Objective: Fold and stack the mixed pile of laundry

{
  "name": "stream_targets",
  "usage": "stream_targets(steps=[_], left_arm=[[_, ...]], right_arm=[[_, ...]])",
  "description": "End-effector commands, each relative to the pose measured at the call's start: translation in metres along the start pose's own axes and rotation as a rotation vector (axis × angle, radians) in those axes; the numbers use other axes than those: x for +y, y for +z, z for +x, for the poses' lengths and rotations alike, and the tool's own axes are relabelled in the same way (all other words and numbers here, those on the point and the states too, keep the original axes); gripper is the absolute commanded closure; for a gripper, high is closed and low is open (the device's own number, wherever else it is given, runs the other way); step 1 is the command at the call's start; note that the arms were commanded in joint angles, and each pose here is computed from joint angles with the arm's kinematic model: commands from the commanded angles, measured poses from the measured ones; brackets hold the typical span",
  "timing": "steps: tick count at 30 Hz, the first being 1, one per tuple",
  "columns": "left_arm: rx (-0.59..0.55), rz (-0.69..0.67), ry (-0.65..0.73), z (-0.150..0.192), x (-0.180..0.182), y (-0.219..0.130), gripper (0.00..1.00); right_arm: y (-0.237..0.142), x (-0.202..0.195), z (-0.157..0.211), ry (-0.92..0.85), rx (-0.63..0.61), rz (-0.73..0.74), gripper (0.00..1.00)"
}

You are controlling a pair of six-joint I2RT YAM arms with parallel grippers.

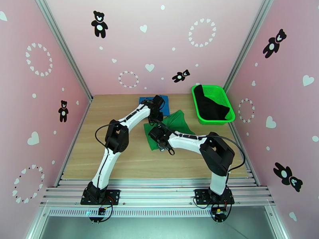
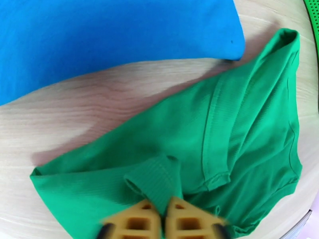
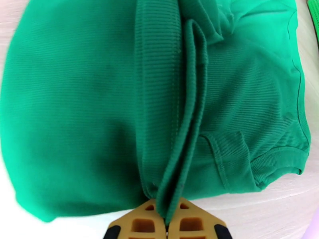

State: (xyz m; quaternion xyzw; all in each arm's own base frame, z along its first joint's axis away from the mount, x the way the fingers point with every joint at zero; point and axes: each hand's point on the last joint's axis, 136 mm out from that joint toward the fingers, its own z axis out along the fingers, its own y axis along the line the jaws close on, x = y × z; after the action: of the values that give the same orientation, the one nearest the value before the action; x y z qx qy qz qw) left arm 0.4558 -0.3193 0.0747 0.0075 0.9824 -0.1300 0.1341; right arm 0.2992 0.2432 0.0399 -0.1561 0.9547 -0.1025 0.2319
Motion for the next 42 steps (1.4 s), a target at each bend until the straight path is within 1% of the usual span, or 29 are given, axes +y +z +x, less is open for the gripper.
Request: stream_targets(steps=[1,2,3,4,7,9,11,12,13,15,16,17,19,22,23,25,27,29,33,37,42], left_arm=[[-0.076,-0.005,-0.006,-0.021,-0.003,-0.012,0.45],[-0.100,-0.006,-0.004,-0.026,-0.004,-0.018,0.39],[-0.122,-0.007,-0.002,-0.031,-0.004,-0.024,0.37],[-0.150,-0.012,0.001,-0.035,-0.004,-0.034,0.35],[-0.225,-0.049,0.006,-0.043,0.003,-0.063,0.33],[-0.258,-0.080,0.010,-0.041,0.011,-0.080,0.33],[-0.259,-0.115,0.007,-0.029,0.025,-0.089,0.34],[-0.249,-0.127,0.004,-0.021,0.031,-0.090,0.36],[-0.236,-0.136,-0.002,-0.011,0.038,-0.088,0.41],[-0.204,-0.127,-0.015,0.008,0.047,-0.078,0.52],[-0.181,-0.120,-0.021,0.019,0.051,-0.069,0.59],[-0.157,-0.114,-0.024,0.028,0.054,-0.058,0.63],[-0.113,-0.098,-0.023,0.041,0.056,-0.037,0.66],[-0.091,-0.058,-0.042,0.048,0.054,-0.013,0.66],[-0.087,-0.052,-0.049,0.049,0.054,-0.006,0.66],[-0.078,-0.050,-0.058,0.050,0.054,0.001,0.66],[-0.057,-0.054,-0.065,0.055,0.055,0.008,0.66],[-0.028,-0.061,-0.067,0.064,0.059,0.016,0.66],[0.033,-0.108,-0.067,0.085,0.075,0.032,0.66],[0.042,-0.132,-0.079,0.097,0.086,0.038,0.65],[0.051,-0.152,-0.052,0.097,0.090,0.045,0.65]], right_arm=[[-0.001,-0.021,-0.001,0.029,-0.023,0.080,0.68],[-0.005,-0.028,-0.003,0.039,-0.040,0.096,0.60],[-0.009,-0.035,-0.006,0.049,-0.054,0.111,0.57],[-0.014,-0.045,-0.009,0.066,-0.070,0.128,0.56],[-0.026,-0.077,-0.015,0.111,-0.099,0.176,0.54],[-0.033,-0.101,-0.014,0.146,-0.107,0.206,0.54],[-0.038,-0.119,-0.011,0.178,-0.110,0.226,0.55],[-0.040,-0.124,-0.010,0.188,-0.112,0.227,0.55],[-0.042,-0.125,-0.009,0.193,-0.113,0.213,0.57],[-0.043,-0.114,-0.012,0.195,-0.114,0.139,0.61],[-0.042,-0.101,-0.014,0.198,-0.108,0.071,0.64],[-0.040,-0.086,-0.016,0.201,-0.103,-0.014,0.67],[-0.037,-0.052,-0.021,0.201,-0.089,-0.183,0.74],[-0.035,-0.004,-0.031,0.206,-0.075,-0.413,0.88],[-0.034,0.009,-0.034,0.212,-0.067,-0.472,0.92],[-0.027,0.023,-0.035,0.220,-0.048,-0.511,0.97],[-0.016,0.026,-0.032,0.225,-0.022,-0.489,0.98],[-0.001,0.021,-0.024,0.235,0.000,-0.437,1.00],[0.027,0.003,-0.007,0.239,0.036,-0.315,1.00],[0.044,-0.015,0.008,0.204,0.072,-0.209,1.00],[0.060,-0.013,0.030,0.205,0.120,-0.194,1.00]])
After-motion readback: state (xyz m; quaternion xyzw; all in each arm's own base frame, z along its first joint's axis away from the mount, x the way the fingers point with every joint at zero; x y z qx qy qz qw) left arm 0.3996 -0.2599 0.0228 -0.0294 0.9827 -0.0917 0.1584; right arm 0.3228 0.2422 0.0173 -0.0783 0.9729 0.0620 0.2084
